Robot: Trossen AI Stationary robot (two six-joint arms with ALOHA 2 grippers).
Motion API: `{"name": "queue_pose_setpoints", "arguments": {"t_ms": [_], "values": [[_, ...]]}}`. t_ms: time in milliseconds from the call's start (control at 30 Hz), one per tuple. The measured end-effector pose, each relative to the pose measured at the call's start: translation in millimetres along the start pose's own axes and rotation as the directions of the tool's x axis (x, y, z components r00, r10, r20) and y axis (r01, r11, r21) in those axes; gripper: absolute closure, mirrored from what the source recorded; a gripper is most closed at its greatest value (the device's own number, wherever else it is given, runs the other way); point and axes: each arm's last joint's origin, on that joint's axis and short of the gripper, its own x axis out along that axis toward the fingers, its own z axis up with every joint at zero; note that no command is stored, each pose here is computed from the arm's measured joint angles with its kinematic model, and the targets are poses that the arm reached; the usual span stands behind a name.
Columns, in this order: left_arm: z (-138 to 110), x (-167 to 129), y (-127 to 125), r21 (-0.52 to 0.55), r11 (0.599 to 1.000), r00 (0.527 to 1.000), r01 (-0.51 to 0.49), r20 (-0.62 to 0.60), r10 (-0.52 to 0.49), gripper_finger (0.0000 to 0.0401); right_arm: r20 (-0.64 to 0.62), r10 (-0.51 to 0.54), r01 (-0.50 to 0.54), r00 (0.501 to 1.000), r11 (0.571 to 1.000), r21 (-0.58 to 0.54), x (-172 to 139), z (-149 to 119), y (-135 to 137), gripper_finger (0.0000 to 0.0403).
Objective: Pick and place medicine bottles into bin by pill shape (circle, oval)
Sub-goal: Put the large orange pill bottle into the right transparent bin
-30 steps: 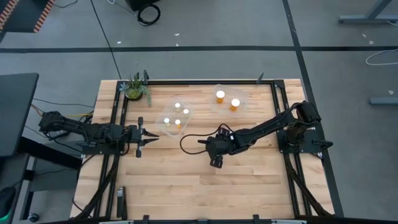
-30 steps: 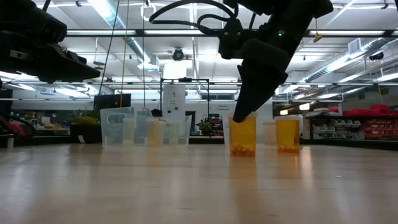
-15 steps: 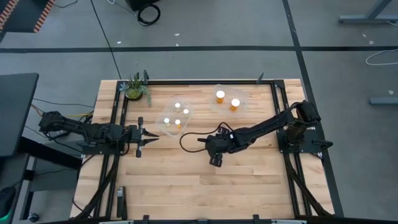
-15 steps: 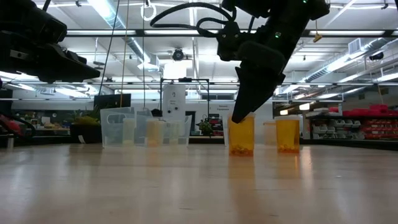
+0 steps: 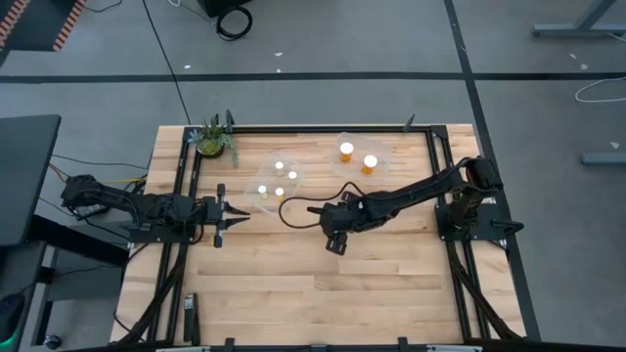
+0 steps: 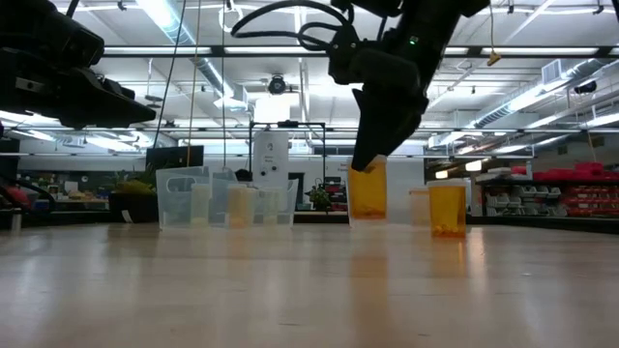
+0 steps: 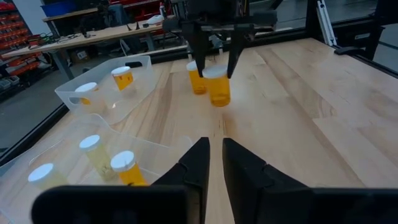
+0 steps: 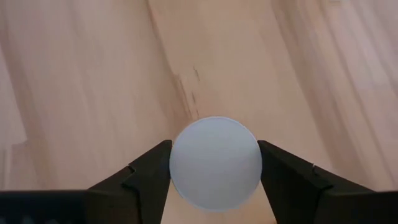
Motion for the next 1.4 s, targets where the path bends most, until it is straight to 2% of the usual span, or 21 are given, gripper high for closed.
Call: {"name": "queue_pose_setpoints", "arguments": {"t_ms": [867, 1400], "values": [[0, 0, 0, 0.0, 1.0, 1.0, 0.0, 0.0, 0.0, 0.0341, -0.048, -0.162, 0.165, 0.986, 0.984, 0.065, -30, 41, -43, 0.0171], [0, 0, 0, 0.0, 1.0, 1.0, 0.0, 0.001, 0.0, 0.0347, -0.084, -0.188, 0.195, 0.979, 0.977, 0.089, -39, 44, -68, 0.0171]]}}
